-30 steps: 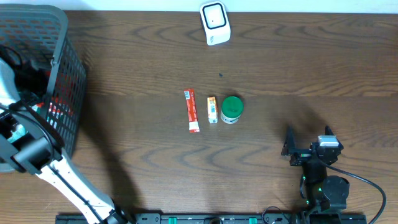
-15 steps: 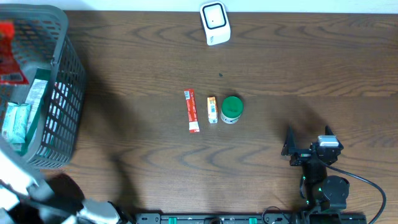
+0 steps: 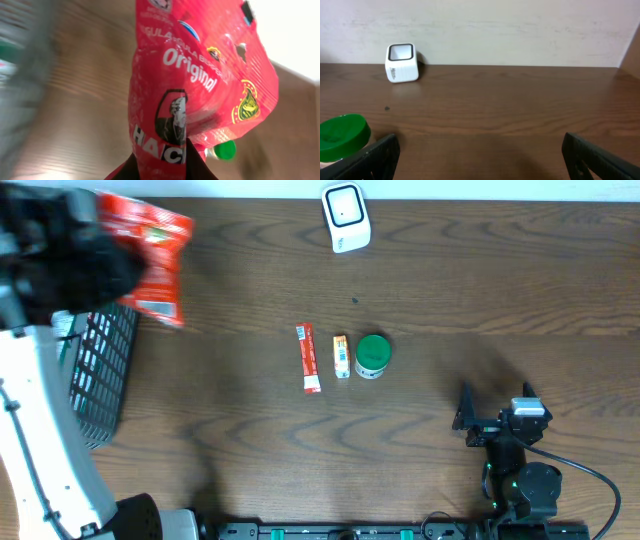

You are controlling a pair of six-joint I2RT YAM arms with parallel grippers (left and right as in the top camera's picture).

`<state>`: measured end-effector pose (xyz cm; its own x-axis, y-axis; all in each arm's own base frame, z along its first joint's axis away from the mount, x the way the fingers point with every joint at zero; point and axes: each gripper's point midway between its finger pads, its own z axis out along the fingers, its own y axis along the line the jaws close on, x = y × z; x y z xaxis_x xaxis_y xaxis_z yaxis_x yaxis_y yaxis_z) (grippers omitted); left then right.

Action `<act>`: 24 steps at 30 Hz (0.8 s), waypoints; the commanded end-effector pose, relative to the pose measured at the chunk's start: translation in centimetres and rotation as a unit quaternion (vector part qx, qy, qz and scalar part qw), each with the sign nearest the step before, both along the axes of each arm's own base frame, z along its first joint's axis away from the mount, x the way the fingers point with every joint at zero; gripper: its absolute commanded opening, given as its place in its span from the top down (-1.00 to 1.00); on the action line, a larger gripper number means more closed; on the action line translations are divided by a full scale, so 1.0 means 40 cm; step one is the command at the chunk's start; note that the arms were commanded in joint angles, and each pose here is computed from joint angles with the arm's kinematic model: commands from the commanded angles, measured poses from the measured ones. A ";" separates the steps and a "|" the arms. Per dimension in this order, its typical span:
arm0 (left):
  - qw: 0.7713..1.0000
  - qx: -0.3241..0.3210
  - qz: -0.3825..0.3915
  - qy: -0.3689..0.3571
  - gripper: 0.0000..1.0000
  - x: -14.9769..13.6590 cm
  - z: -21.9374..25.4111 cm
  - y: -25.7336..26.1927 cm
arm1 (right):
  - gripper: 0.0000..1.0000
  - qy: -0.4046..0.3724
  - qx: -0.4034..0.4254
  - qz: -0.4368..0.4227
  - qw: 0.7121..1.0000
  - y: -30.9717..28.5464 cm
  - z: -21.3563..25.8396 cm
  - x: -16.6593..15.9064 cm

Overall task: Scan the item barcode
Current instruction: 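Lift the red bag out and carry it toward the scanner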

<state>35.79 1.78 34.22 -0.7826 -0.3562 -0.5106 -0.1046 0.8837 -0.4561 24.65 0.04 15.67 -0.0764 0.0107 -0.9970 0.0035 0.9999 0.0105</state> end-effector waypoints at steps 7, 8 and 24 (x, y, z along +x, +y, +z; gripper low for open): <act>0.993 -0.040 -0.014 0.114 0.85 0.042 -0.295 -0.210 | -0.99 0.003 0.005 0.003 1.000 0.003 -0.004 0.000; 0.992 -0.045 -0.013 0.119 0.85 0.044 -0.321 -0.229 | -0.99 0.003 0.005 0.003 1.000 0.003 -0.004 0.000; 0.988 0.077 0.099 0.089 0.85 0.047 -0.649 -0.260 | -0.99 0.003 0.005 0.003 1.000 0.003 -0.004 0.000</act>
<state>37.63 -10.26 9.17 -0.8238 -0.4088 -0.3928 -0.2878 0.8985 -0.3314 24.65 0.05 15.66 -0.0768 0.0107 -0.9970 0.0031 0.9999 0.0105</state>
